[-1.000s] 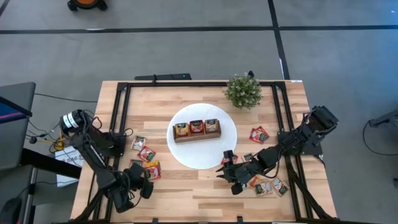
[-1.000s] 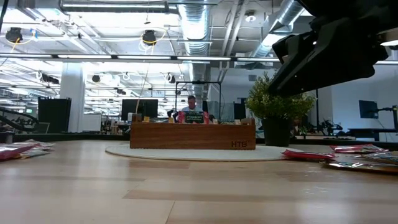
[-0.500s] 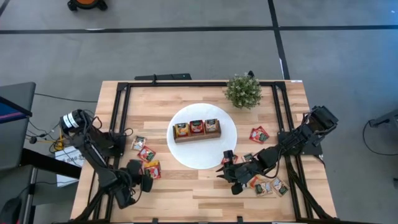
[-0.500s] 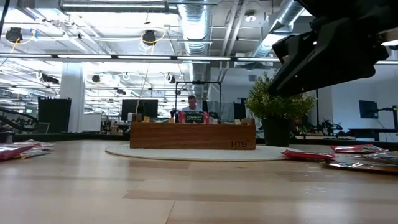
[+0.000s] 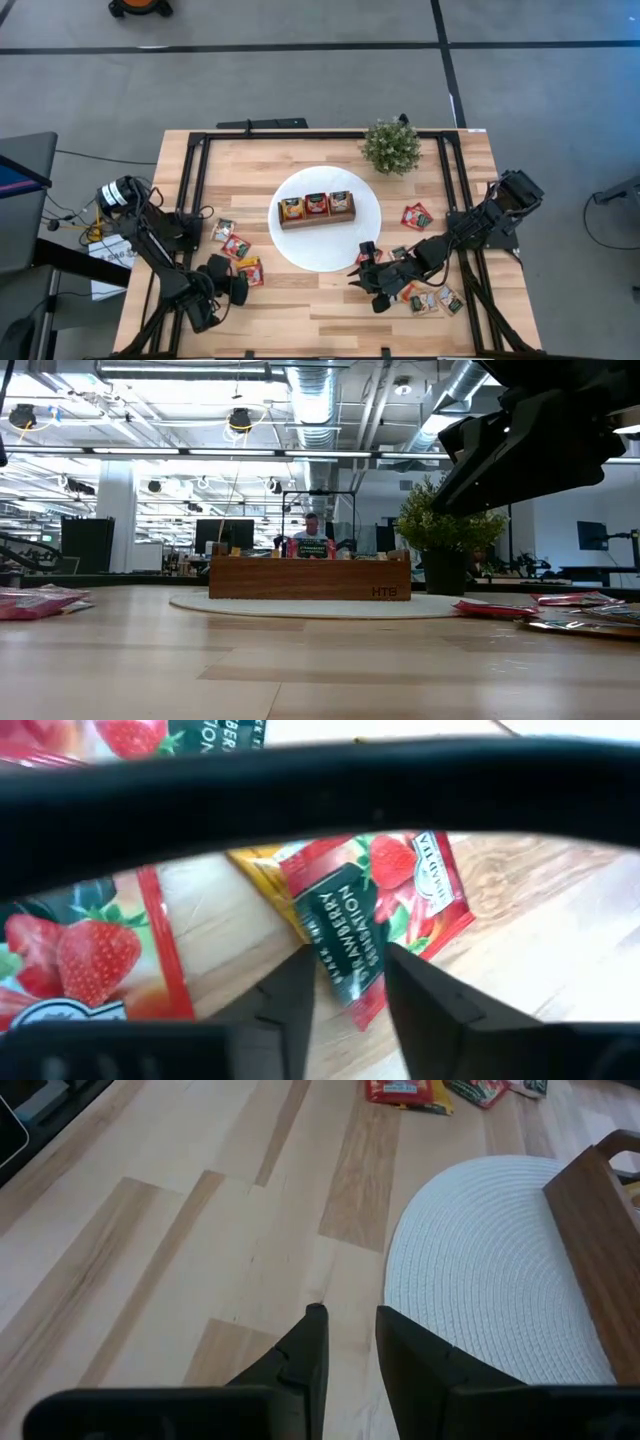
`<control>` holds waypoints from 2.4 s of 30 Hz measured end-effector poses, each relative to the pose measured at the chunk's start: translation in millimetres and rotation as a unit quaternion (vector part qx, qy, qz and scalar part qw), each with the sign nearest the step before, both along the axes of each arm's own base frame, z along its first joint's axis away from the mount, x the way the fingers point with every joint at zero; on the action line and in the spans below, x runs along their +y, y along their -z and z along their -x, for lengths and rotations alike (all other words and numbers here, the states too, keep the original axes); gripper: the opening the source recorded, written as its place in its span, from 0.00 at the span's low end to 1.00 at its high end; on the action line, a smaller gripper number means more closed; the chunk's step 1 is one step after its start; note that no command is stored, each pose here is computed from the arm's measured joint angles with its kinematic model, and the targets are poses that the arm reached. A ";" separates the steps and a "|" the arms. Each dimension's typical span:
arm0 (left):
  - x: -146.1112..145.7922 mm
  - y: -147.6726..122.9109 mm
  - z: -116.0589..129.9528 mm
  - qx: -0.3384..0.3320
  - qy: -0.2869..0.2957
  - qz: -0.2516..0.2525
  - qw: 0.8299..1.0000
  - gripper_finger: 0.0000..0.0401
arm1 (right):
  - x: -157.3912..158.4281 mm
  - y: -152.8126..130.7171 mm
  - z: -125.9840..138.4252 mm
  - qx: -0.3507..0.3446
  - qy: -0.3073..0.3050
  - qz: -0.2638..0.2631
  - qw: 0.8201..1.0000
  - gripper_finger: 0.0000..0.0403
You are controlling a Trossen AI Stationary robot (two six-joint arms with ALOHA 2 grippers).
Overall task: Pick & Place Tea
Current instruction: Put the red tea bag into the middle section of the wooden organizer
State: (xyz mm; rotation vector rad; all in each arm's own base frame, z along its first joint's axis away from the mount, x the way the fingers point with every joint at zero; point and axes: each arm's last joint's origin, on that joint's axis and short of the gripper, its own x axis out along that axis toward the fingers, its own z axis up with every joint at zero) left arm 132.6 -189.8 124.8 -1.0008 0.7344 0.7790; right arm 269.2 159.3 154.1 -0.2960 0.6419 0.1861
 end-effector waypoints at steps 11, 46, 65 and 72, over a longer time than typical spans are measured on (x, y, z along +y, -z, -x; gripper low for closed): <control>-4.9 -16.4 -8.4 -0.016 0.050 -0.064 0.997 0.00 | -0.7 0.0 -0.4 0.000 -0.001 0.004 1.000 0.19; 177.3 -141.0 -199.4 0.075 0.351 -0.344 0.868 0.00 | -10.1 11.0 24.6 0.128 0.039 0.044 0.990 0.19; 211.1 -103.0 -221.9 0.133 0.430 -0.355 0.819 0.00 | -8.8 10.6 24.0 0.122 0.038 0.040 0.991 0.19; 211.4 -87.6 -230.0 0.141 0.437 -0.349 0.817 0.00 | -8.8 10.5 24.0 0.122 0.038 0.040 0.991 0.19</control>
